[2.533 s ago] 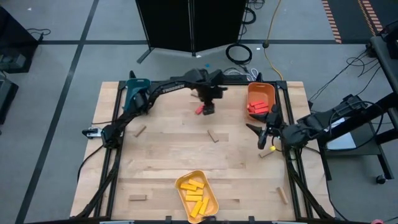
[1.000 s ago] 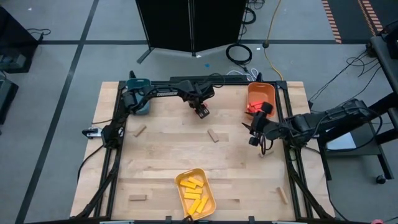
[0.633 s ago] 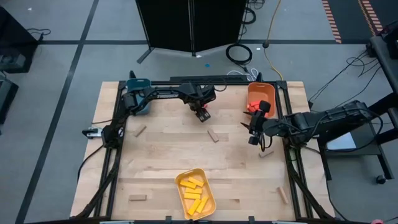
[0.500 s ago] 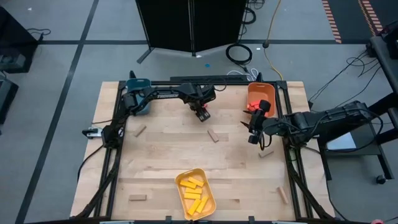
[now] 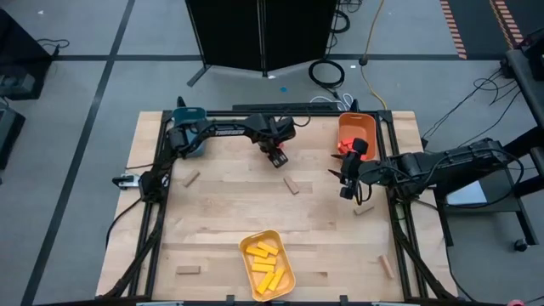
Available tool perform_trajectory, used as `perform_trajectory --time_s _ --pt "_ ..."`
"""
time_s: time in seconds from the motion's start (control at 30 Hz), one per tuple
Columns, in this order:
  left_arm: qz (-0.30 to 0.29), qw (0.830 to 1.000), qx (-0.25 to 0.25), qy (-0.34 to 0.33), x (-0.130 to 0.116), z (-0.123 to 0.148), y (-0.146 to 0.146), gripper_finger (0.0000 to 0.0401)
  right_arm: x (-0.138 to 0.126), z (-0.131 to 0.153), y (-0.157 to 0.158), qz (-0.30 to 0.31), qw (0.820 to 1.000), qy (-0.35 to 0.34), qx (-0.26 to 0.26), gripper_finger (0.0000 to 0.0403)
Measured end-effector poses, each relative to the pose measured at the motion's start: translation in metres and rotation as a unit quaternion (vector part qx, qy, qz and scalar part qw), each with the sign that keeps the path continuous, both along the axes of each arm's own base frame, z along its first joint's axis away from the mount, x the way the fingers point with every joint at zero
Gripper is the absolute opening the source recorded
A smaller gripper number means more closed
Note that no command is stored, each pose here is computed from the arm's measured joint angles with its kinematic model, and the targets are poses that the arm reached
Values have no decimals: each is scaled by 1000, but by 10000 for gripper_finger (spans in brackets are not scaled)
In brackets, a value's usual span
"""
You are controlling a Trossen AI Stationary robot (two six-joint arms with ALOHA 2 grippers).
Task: Sort blocks
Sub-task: Put the red block into the orange bin
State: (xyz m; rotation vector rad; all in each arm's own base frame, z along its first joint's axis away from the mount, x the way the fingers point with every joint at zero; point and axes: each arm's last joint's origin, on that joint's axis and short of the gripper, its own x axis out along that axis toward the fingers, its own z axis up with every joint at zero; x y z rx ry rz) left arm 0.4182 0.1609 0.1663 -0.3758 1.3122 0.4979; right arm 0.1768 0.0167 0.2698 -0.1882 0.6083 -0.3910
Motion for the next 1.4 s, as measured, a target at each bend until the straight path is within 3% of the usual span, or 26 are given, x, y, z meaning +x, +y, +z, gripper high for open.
perform_trajectory --time_s 0.2,0.53,0.9,1.03,1.4 --pt "6 1000 -8 4 -1 0 0 196 0 0 0 -10 1000 -6 13 161" --pt "-1 999 -29 12 5 -24 1 196 0 -1 0 -16 1000 -7 21 161" --pt "-8 1000 -23 14 7 -21 2 196 0 -1 0 -9 1000 -2 12 161" --pt "-12 998 -32 46 5 -16 -3 196 0 -1 0 -8 1000 -1 10 161" --pt "54 997 -47 34 6 -11 -5 196 0 -1 0 7 1000 11 -11 161"
